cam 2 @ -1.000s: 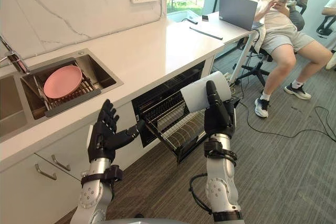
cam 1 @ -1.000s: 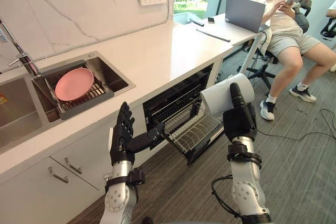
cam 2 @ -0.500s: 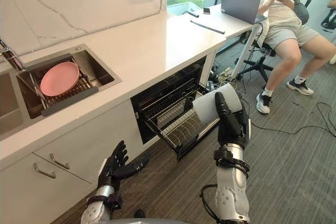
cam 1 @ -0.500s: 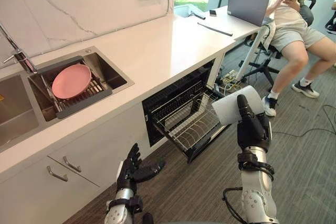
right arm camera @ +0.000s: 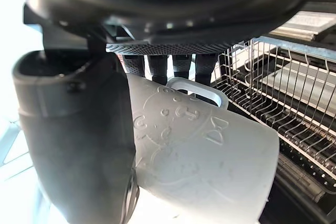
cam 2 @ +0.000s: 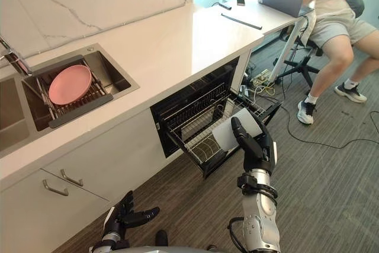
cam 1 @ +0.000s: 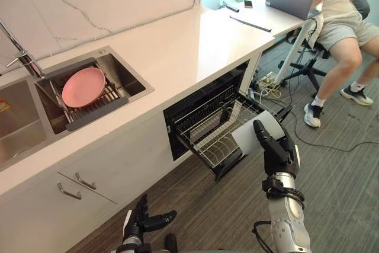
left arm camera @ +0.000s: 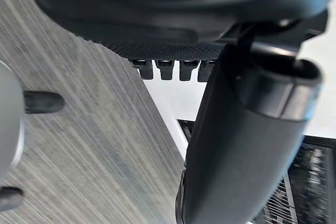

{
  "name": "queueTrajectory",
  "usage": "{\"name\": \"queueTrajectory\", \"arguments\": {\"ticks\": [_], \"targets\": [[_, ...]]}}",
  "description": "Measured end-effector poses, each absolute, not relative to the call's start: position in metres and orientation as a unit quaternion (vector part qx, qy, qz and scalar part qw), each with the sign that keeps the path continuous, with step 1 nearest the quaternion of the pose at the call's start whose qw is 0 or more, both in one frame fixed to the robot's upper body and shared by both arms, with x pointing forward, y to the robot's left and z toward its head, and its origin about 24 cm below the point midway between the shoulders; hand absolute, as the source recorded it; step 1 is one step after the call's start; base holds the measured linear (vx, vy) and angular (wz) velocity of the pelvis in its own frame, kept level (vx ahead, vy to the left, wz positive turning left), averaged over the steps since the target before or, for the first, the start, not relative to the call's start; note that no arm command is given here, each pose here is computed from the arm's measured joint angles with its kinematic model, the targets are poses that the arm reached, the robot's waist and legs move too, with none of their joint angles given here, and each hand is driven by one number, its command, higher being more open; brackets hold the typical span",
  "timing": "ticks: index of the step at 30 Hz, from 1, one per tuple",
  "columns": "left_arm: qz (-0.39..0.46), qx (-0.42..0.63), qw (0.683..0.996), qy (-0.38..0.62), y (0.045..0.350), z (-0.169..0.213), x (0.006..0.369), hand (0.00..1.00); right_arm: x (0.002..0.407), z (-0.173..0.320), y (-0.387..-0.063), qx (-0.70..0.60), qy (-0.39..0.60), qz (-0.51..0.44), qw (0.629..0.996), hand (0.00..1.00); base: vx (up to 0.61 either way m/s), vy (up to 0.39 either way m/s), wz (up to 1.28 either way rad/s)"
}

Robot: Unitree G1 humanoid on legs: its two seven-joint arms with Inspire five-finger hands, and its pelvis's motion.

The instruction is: Walk over to the sink, pick up the cup, carry it to the dishwasher, place the cup inside the dishwasher, then close the dishwasher door

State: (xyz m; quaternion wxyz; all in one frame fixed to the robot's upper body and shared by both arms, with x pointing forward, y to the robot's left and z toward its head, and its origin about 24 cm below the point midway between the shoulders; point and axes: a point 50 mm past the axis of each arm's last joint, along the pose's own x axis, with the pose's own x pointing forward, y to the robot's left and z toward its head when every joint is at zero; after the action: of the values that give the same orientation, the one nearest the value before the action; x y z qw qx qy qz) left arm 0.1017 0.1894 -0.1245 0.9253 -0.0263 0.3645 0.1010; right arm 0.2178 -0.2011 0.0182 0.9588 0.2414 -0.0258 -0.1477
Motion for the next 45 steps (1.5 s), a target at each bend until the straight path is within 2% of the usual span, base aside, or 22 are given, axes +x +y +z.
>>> {"name": "queueTrajectory", "arguments": {"ticks": [8,13,22,25,30,38,45], "targets": [[0.119,-0.03,0.914,0.387,0.195,-0.133,0.097,1.0,0.245,0.034,-0.212,0.134,-0.034,-0.134,0.981,0.0,-0.01,-0.004,0.03],[0.143,-0.039,0.919,0.366,0.202,-0.128,0.105,1.0,0.271,0.049,-0.216,0.088,-0.048,-0.13,0.986,0.0,-0.01,-0.001,0.03],[0.144,-0.047,0.942,0.299,0.204,-0.111,0.151,1.0,0.35,0.124,-0.208,-0.038,-0.108,-0.104,0.988,0.0,-0.05,0.002,0.07],[0.142,-0.046,0.948,0.281,0.204,-0.107,0.158,1.0,0.363,0.147,-0.21,-0.057,-0.126,-0.111,0.984,0.0,-0.08,-0.001,0.19],[0.143,-0.049,0.956,0.253,0.206,-0.098,0.173,1.0,0.381,0.188,-0.209,-0.078,-0.159,-0.119,0.977,0.0,-0.05,-0.009,0.14],[0.145,-0.045,0.959,0.239,0.205,-0.093,0.186,1.0,0.4,0.219,-0.197,-0.137,-0.162,-0.115,0.97,0.0,0.01,-0.007,0.13],[0.144,-0.046,0.964,0.22,0.201,-0.085,0.202,1.0,0.411,0.207,-0.2,-0.194,-0.1,-0.121,0.968,0.0,0.01,-0.004,0.07]]}}
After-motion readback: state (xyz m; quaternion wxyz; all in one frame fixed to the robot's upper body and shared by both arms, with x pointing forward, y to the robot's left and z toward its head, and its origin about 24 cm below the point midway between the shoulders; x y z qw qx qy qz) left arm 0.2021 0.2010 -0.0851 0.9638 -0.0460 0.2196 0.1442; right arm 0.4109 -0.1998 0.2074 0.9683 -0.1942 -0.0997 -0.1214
